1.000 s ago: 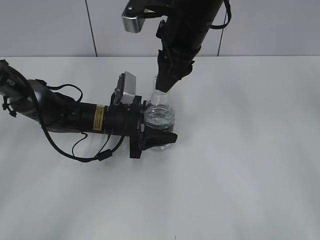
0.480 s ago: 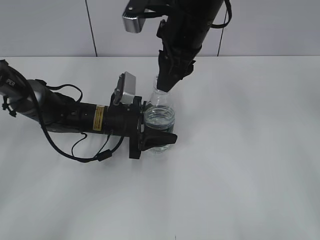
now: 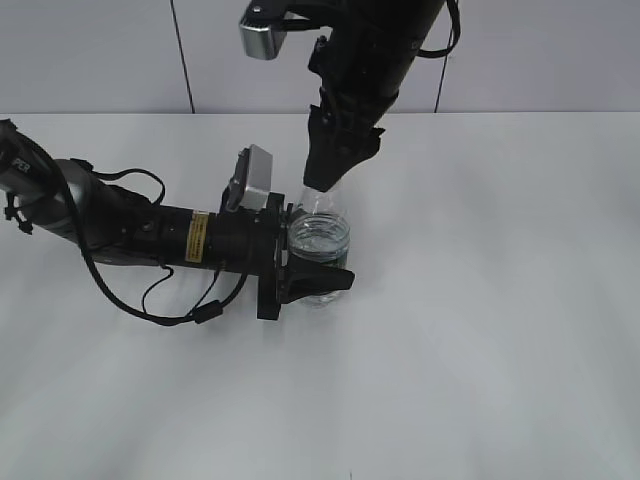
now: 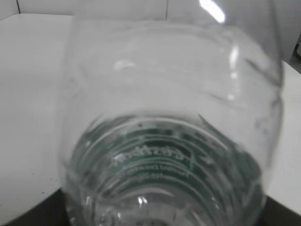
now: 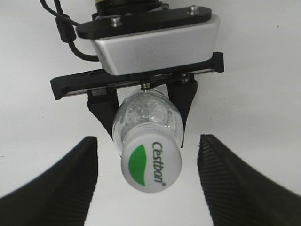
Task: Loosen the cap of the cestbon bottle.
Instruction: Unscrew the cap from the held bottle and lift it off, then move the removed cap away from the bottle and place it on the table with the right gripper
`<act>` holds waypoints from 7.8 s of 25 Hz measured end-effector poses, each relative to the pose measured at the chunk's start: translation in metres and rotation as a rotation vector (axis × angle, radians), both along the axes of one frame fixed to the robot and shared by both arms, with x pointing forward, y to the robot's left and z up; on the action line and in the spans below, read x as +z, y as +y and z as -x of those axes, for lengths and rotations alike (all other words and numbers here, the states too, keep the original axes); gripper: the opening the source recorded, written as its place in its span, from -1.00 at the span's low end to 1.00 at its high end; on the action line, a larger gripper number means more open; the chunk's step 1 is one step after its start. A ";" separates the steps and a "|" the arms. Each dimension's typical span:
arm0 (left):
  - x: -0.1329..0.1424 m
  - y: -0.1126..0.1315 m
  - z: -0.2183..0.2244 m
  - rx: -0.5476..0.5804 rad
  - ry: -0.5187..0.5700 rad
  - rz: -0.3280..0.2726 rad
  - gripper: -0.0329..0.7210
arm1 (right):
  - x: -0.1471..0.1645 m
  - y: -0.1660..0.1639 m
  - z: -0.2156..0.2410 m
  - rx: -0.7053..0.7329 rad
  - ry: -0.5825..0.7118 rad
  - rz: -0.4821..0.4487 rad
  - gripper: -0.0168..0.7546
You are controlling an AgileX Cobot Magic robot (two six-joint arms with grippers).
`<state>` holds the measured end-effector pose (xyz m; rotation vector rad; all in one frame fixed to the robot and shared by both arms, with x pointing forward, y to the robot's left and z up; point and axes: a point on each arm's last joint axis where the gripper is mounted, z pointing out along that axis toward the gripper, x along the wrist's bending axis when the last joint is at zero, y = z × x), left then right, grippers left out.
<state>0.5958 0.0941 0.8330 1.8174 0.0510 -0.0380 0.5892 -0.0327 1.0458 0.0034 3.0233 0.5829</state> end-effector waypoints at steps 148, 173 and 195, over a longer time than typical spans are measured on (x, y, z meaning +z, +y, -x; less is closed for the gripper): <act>0.000 0.000 0.001 -0.010 -0.002 -0.004 0.18 | -0.003 0.000 0.003 0.272 -0.108 0.048 -0.18; 0.000 0.000 0.001 -0.007 0.000 -0.003 0.18 | 0.016 -0.005 0.008 0.288 -0.157 0.036 -0.20; 0.000 0.000 0.001 -0.008 0.000 -0.003 0.18 | 0.033 -0.090 -0.048 -0.580 -0.013 0.001 -0.20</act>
